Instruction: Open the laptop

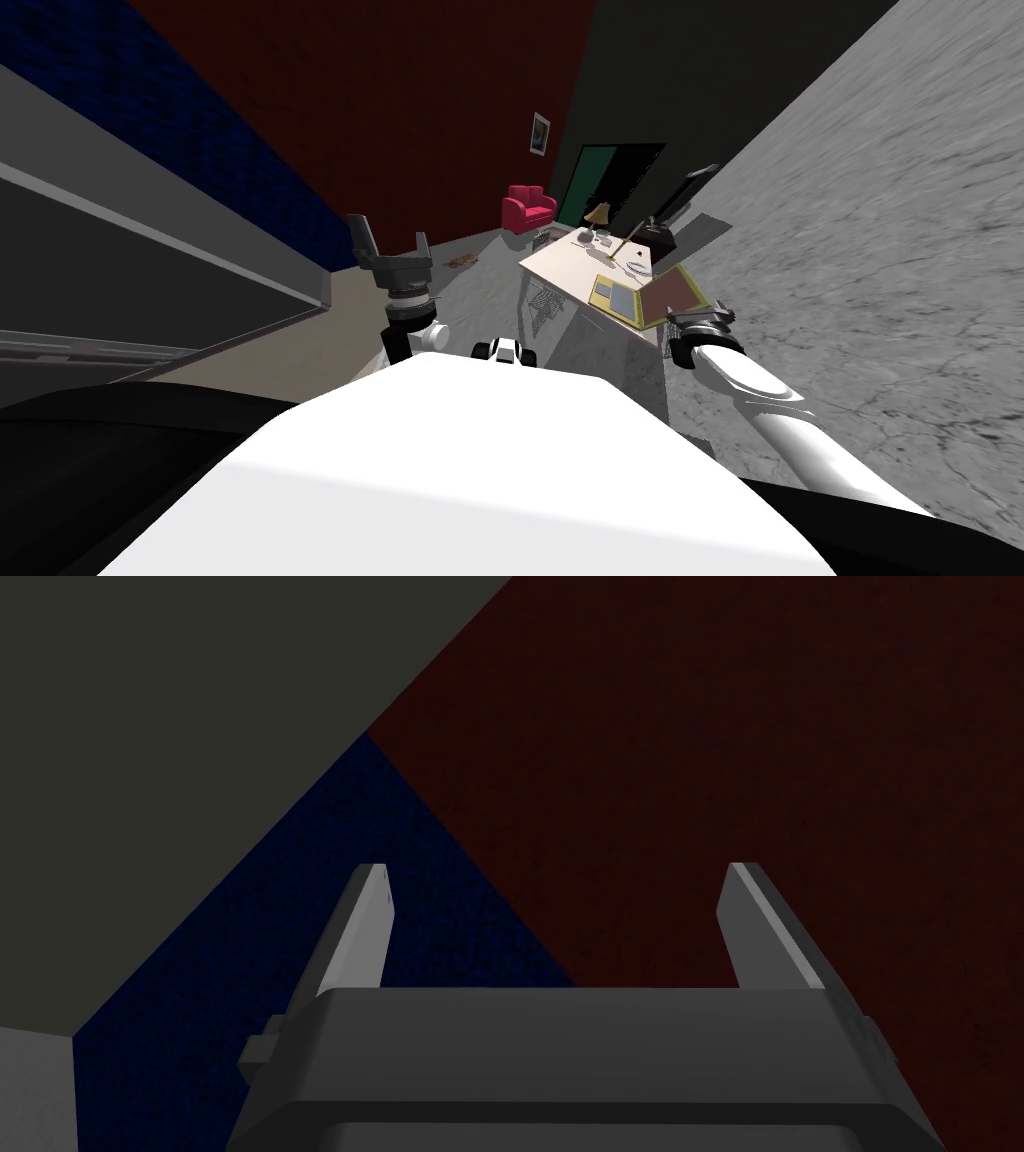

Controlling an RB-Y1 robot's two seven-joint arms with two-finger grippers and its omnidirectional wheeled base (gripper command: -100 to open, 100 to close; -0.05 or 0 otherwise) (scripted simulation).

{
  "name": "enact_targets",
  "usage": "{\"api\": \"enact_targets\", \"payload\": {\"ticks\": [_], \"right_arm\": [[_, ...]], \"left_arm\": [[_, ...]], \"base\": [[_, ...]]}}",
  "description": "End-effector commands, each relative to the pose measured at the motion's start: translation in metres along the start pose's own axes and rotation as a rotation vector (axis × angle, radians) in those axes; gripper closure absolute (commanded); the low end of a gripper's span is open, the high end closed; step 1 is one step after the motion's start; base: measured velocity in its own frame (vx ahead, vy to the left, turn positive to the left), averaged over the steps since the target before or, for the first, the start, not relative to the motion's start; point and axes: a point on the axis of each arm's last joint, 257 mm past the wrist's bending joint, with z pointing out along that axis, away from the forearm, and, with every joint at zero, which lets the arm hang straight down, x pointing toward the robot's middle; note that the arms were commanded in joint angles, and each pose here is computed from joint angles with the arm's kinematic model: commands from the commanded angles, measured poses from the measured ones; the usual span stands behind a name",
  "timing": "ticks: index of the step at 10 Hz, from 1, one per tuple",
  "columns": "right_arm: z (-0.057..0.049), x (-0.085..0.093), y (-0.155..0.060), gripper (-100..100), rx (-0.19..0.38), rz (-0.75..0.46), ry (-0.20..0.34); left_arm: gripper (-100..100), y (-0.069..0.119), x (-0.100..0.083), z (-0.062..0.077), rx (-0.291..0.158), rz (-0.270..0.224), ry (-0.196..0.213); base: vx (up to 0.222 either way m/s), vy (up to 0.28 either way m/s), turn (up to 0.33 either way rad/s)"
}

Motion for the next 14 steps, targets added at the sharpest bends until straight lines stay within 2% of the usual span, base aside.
{"api": "enact_targets", "payload": {"ticks": [1,3,4,9,12,13,14], "right_arm": [[0.006,-0.008,0.000,-100,-0.013,0.107,-0.010],[0.005,-0.007,0.000,-100,-0.010,0.086,-0.008],[0.005,-0.007,0.000,100,-0.010,0.085,-0.008],[-0.008,0.001,0.004,100,-0.007,-0.185,-0.019],[-0.014,0.003,0.005,100,-0.005,-0.300,-0.029],[-0.013,0.003,0.003,100,-0.002,-0.273,-0.026],[-0.021,0.011,0.012,100,0.000,-0.362,-0.021]], "left_arm": [[0,0.000,0.000,0.000,0.000,0.000,0.000],[0,0.000,0.000,0.000,0.000,0.000,0.000],[0,0.000,0.000,0.000,0.000,0.000,0.000],[0,0.000,0.000,0.000,0.000,0.000,0.000],[0,0.000,0.000,0.000,0.000,0.000,0.000],[0,0.000,0.000,0.000,0.000,0.000,0.000],[0,0.000,0.000,0.000,0.000,0.000,0.000]], "base": [[-0.079,-0.113,0.012],[-0.018,-0.032,0.002],[0.000,0.000,0.000],[0.080,0.083,-0.023],[0.108,0.110,-0.014],[0.032,0.053,-0.002],[0.069,0.053,0.031]]}}
